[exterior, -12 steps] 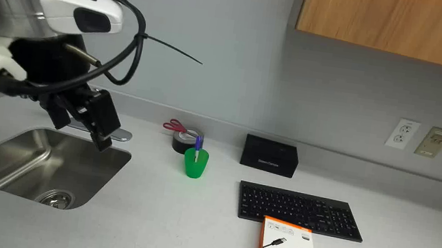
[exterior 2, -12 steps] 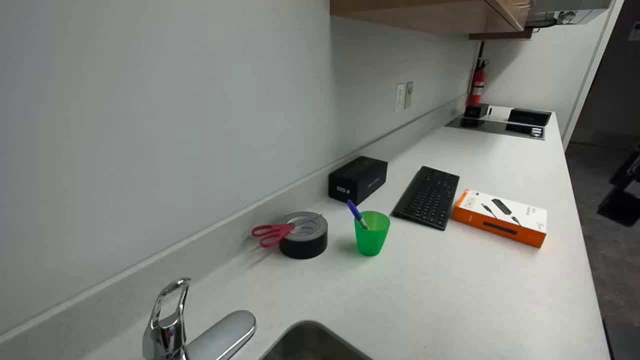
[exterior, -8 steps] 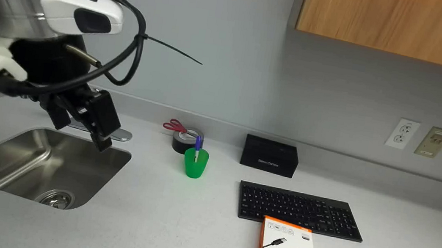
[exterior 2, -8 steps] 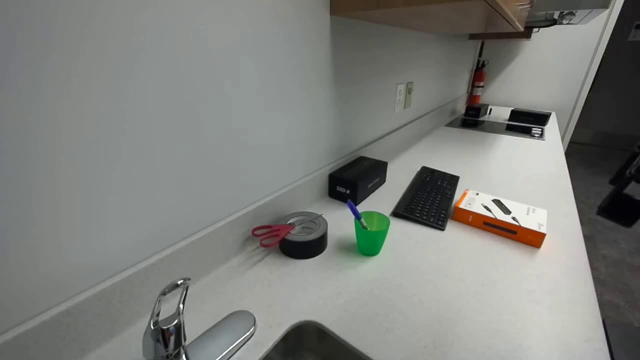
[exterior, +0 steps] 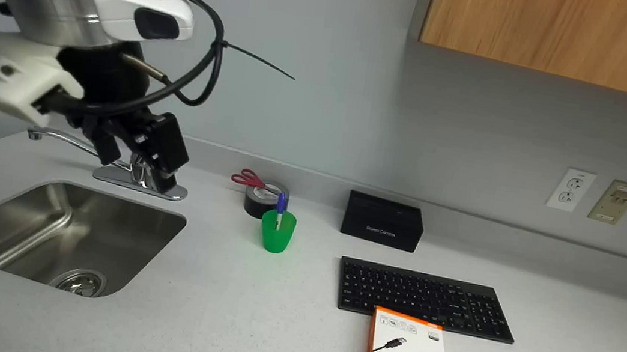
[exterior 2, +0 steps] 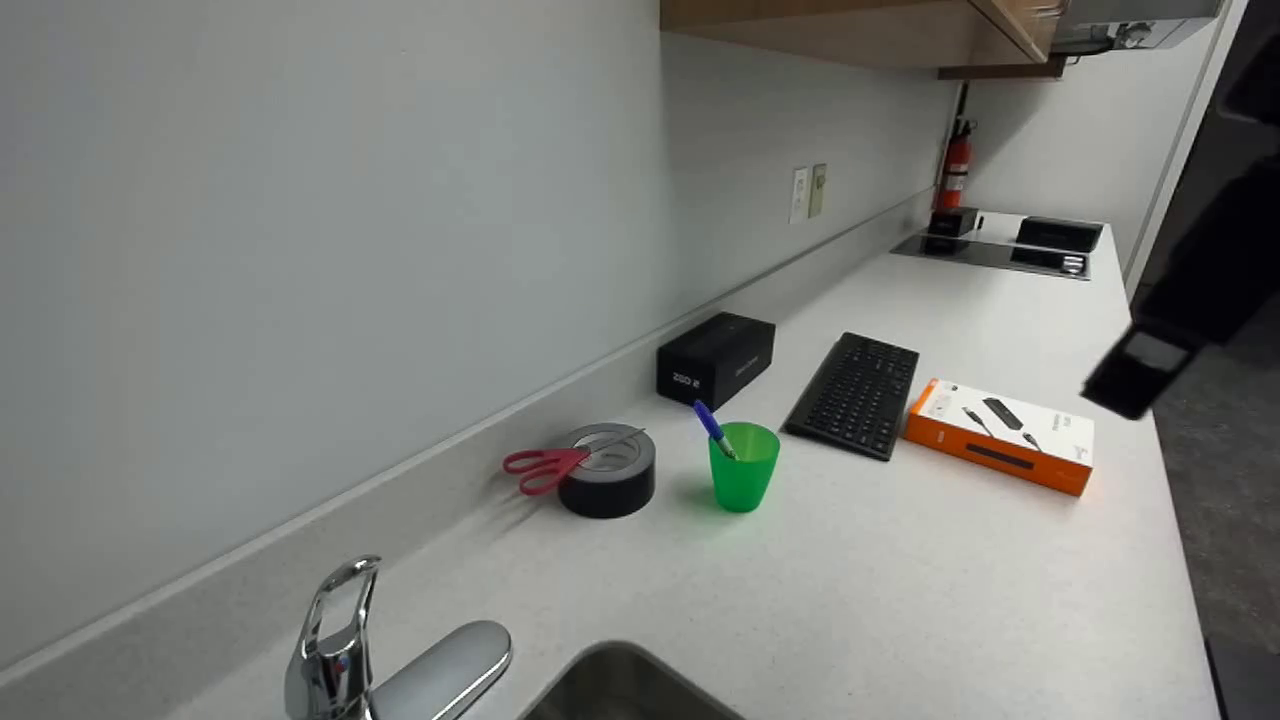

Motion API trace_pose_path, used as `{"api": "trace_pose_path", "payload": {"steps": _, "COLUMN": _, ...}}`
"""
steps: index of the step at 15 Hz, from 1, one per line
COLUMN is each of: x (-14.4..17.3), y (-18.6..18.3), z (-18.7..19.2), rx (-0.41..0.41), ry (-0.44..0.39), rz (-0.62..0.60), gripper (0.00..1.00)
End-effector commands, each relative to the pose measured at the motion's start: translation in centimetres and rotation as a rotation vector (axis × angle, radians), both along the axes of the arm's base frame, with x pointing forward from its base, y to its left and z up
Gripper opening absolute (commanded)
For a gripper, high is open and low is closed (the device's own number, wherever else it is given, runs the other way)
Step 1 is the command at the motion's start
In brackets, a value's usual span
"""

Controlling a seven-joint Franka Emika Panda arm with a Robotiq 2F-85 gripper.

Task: Pick up the pen from the green cup and put it on the countertop.

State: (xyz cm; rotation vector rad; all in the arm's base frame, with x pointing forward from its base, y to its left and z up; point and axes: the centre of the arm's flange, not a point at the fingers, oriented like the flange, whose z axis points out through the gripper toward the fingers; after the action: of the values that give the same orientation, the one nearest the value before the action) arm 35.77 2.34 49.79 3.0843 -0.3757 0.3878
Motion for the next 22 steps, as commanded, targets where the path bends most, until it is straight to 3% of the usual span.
{"api": "trace_pose_path", "payload": {"steps": 1, "x": 8.8, "y": -0.4, "z": -1.5, "rx": -0.006, "ry": -0.004, "rz": -0.04, "gripper": 1.0}}
{"api": "trace_pose_path", "payload": {"steps": 7, "x": 16.2, "y": -4.2, "z": -5.8, "rx": 0.003, "ry": 0.01, "rz": -0.108, "gripper": 1.0}}
{"api": "trace_pose_path", "payload": {"steps": 8, "x": 16.3, "y": -4.6, "z": -6.0, "rx": -0.002, "ry": 0.012, "rz": -0.116, "gripper": 1.0}}
{"api": "trace_pose_path", "payload": {"steps": 9, "x": 13.7, "y": -4.1, "z": -6.4, "rx": 0.011, "ry": 0.019, "rz": -0.084, "gripper": 1.0}}
{"api": "trace_pose_path", "payload": {"steps": 12, "x": 15.3, "y": -4.8, "z": -6.9, "rx": 0.014, "ry": 0.026, "rz": -0.097, "gripper": 1.0}}
{"api": "trace_pose_path", "payload": {"steps": 20, "x": 15.4, "y": -4.8, "z": -6.7, "rx": 0.015, "ry": 0.022, "rz": -0.098, "gripper": 1.0}}
{"api": "trace_pose_path", "payload": {"steps": 22, "x": 17.3, "y": -4.9, "z": -7.0, "rx": 0.01, "ry": 0.054, "rz": -0.111, "gripper": 1.0}}
